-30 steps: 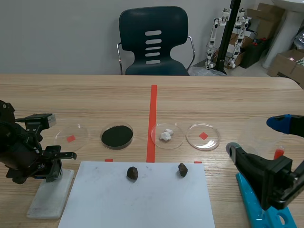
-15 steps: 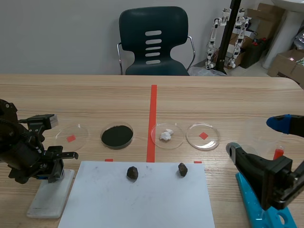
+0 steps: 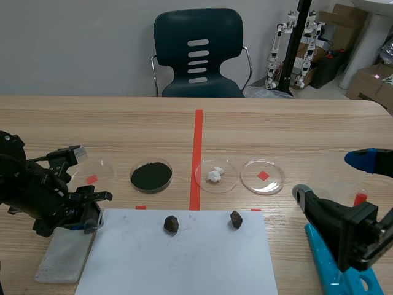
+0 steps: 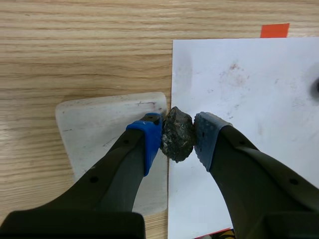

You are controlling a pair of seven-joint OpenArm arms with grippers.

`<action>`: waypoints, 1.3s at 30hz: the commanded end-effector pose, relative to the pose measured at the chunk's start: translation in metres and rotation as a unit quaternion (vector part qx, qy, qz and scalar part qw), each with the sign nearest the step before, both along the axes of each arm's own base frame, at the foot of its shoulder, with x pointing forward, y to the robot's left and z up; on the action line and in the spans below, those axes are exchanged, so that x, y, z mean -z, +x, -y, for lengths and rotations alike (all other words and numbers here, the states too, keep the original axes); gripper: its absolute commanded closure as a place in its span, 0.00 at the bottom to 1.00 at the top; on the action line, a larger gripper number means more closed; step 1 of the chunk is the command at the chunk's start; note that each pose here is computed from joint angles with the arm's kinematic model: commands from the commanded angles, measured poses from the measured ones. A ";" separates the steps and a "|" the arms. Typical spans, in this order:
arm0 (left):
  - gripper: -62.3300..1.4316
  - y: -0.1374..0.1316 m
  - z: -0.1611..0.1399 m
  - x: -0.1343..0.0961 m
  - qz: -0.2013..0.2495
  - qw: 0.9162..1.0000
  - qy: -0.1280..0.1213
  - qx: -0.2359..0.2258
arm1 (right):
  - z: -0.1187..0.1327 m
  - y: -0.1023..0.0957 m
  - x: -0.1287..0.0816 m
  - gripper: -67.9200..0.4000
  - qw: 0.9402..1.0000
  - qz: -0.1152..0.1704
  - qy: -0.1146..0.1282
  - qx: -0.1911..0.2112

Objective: Rub the mineral on the streak plate

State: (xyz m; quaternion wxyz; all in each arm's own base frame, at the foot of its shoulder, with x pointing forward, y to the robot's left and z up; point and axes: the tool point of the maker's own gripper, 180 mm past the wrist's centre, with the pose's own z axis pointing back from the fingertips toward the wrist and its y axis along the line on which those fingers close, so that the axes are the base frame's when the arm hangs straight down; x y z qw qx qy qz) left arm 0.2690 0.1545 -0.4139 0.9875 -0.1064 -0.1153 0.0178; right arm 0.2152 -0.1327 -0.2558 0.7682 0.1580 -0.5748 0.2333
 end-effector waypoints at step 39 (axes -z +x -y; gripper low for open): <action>0.84 -0.018 -0.062 0.008 -0.046 0.984 0.165 -0.046 | -0.002 0.003 -0.011 0.13 1.000 0.018 0.008 -0.003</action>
